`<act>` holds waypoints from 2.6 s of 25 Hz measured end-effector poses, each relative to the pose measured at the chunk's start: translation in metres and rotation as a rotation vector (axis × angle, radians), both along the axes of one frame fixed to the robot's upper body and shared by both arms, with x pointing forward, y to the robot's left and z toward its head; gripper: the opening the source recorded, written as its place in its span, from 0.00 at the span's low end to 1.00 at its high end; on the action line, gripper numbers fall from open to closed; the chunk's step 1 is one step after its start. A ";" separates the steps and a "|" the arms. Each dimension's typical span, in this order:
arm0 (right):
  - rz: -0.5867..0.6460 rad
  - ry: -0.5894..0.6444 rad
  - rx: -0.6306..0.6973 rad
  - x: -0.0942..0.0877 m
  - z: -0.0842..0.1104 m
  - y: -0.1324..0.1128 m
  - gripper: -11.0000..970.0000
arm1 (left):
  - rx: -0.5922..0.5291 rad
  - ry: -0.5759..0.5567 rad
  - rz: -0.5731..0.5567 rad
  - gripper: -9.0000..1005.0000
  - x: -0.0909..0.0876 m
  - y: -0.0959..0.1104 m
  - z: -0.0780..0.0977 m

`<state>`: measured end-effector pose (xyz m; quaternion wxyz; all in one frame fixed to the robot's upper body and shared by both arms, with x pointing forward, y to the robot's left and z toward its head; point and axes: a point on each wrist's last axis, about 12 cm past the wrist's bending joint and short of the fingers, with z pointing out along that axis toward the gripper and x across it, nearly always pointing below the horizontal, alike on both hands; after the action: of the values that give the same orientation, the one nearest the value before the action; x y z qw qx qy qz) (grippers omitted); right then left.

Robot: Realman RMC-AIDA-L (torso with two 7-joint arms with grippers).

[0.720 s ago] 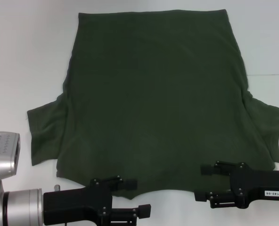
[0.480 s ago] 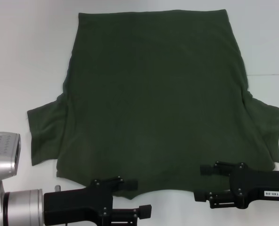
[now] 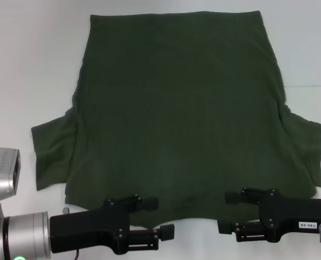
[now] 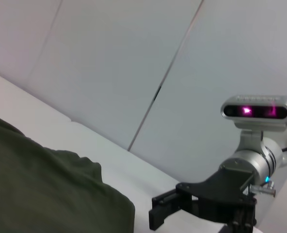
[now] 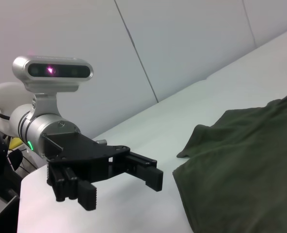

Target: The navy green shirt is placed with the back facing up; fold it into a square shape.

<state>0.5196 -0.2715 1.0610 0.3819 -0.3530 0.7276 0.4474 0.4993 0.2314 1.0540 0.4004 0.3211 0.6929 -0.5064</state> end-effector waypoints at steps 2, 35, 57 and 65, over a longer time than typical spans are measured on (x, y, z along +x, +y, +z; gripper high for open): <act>0.000 -0.001 0.002 0.000 -0.001 0.001 0.95 | -0.003 0.001 0.003 0.87 0.000 0.000 0.000; -0.080 -0.004 0.040 0.003 -0.001 -0.001 0.95 | 0.054 0.265 0.956 0.87 0.059 0.086 -0.023; -0.076 -0.007 0.041 0.004 0.000 0.001 0.95 | 0.097 0.279 0.962 0.87 0.047 0.093 -0.032; -0.076 -0.007 0.041 0.004 0.000 0.001 0.95 | 0.119 0.290 0.935 0.87 0.045 0.088 -0.036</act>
<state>0.5238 -0.2704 1.0608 0.4084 -0.3188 0.7297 0.4462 0.5447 0.3198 1.0180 0.4653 -0.0759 0.8391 -0.2714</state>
